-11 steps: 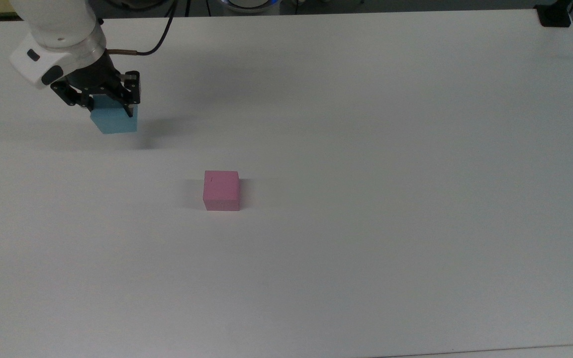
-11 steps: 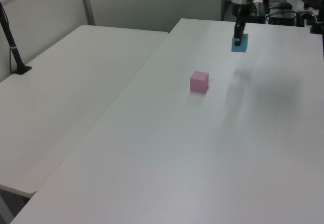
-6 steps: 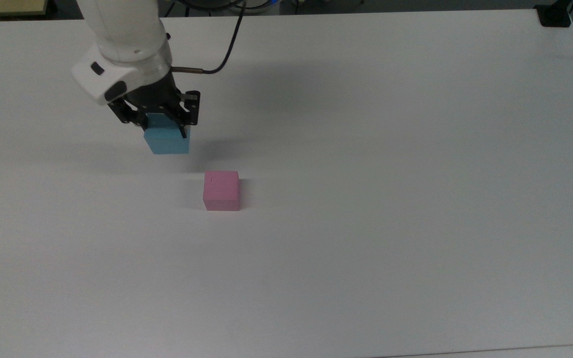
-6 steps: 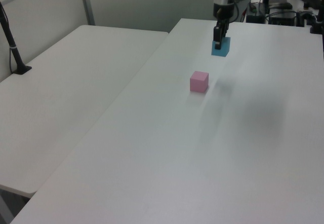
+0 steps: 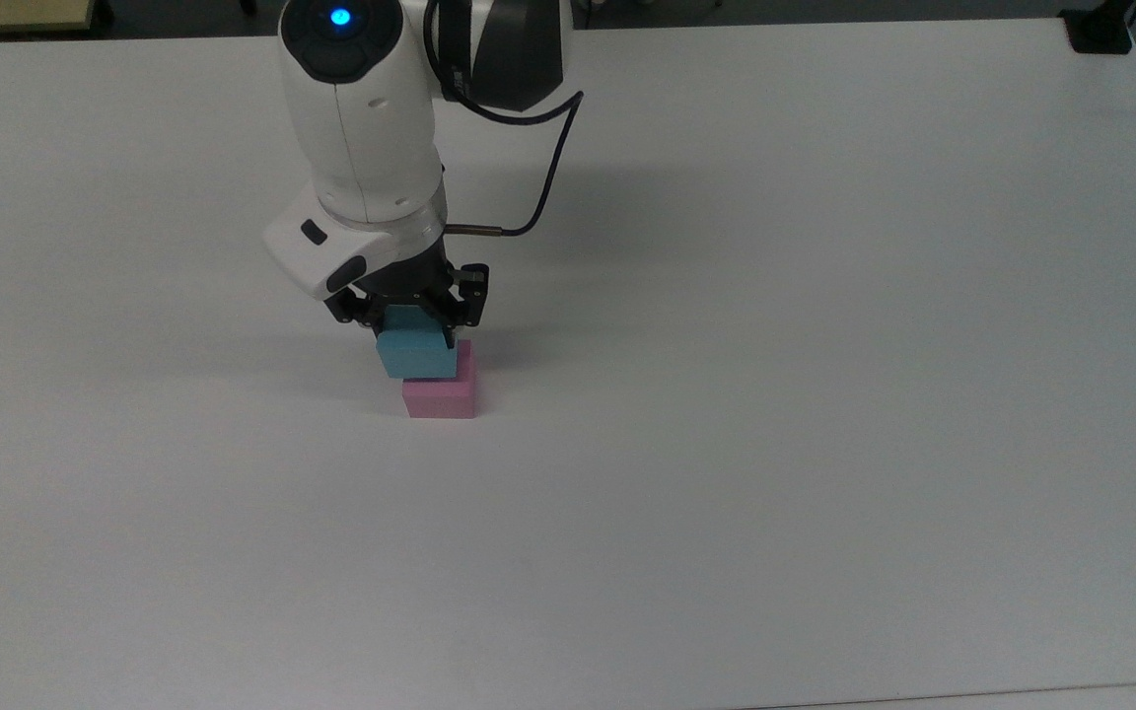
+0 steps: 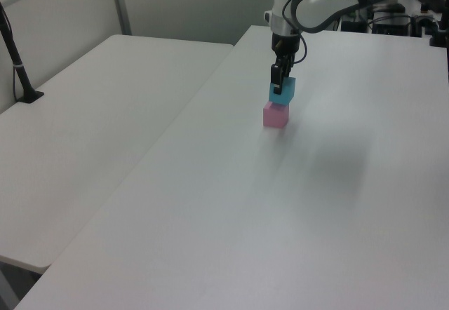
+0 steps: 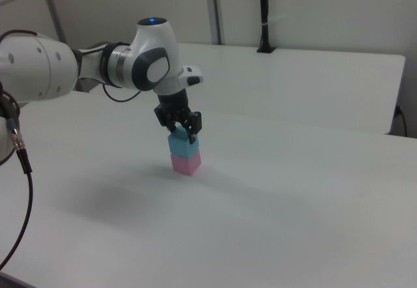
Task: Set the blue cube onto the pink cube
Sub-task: 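Lower the blue cube onto the pink cube and hold it there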
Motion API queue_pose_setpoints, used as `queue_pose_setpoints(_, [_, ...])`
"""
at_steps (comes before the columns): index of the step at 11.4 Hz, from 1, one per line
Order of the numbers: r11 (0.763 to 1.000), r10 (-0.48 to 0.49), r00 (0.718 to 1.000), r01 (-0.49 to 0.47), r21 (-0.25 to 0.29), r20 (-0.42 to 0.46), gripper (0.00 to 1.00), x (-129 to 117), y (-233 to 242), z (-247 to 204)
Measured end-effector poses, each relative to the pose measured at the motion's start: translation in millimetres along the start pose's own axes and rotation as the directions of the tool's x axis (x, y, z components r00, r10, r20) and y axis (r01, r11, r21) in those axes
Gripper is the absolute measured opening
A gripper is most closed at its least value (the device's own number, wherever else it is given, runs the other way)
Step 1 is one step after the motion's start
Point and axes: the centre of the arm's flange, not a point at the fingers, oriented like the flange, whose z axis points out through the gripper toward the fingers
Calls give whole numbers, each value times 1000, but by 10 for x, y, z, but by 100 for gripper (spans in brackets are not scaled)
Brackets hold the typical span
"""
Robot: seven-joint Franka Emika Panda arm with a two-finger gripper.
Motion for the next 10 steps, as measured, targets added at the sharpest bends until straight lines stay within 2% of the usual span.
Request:
queue_pose_setpoints(3, [1000, -3, 1000, 3, -3, -15, 60, 106, -141, 84])
queue_pose_setpoints(4, [1000, 1, 1000, -1, -10, -15, 64, 115, -167, 113])
queue_pose_setpoints(6, [998, -18, 1000, 17, -52, -13, 91, 117, -156, 128])
queue_pose_setpoints(7, [998, -18, 1000, 17, -57, -14, 100, 118, -154, 125])
queue_pose_setpoints(10, [998, -6, 998, 2, -57, -67, 100, 179, -119, -161])
